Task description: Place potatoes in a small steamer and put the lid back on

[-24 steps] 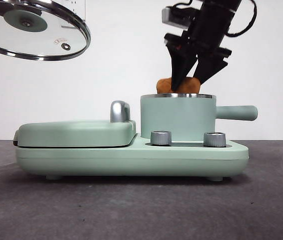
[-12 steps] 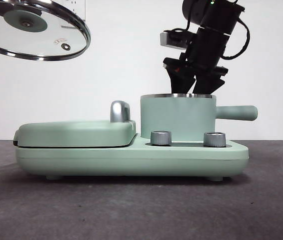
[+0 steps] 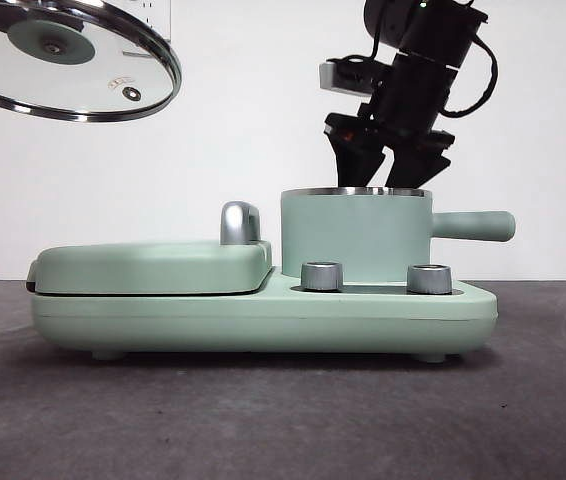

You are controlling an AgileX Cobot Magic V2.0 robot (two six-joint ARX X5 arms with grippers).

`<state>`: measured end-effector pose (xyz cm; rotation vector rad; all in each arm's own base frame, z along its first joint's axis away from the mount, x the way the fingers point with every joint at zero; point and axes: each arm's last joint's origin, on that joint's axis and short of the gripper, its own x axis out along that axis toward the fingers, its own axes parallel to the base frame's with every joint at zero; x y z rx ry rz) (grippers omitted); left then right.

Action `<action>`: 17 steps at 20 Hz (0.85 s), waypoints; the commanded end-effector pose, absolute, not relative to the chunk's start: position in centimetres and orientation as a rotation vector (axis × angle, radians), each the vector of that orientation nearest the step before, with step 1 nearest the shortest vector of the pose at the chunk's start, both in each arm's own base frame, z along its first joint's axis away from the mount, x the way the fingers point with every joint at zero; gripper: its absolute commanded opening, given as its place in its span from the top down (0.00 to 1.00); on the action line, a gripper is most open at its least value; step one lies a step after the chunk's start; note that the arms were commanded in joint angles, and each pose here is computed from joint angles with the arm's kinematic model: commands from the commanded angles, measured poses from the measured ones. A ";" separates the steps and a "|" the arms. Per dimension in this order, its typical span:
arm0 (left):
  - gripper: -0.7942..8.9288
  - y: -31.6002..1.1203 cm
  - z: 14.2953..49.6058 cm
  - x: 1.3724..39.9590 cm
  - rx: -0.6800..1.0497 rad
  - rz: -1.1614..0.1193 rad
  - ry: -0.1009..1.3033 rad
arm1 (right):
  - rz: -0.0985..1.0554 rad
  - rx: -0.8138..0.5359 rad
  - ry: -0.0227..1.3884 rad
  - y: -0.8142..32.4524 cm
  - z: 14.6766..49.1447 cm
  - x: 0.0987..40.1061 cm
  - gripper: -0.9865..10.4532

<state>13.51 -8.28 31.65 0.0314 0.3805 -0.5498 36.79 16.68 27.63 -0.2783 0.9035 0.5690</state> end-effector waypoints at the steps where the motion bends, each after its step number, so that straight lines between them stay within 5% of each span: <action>1: 0.91 -8.4 32.4 13.6 0.018 -0.554 0.333 | 0.557 -0.196 0.835 16.3 30.6 36.1 0.63; 7: 0.91 -8.4 32.4 13.6 0.018 -0.555 0.334 | 0.583 -0.140 0.710 13.9 34.2 31.2 0.63; 17: 0.91 -8.7 32.4 14.0 0.051 -0.563 0.308 | 0.580 -0.064 0.535 9.8 29.9 21.2 0.63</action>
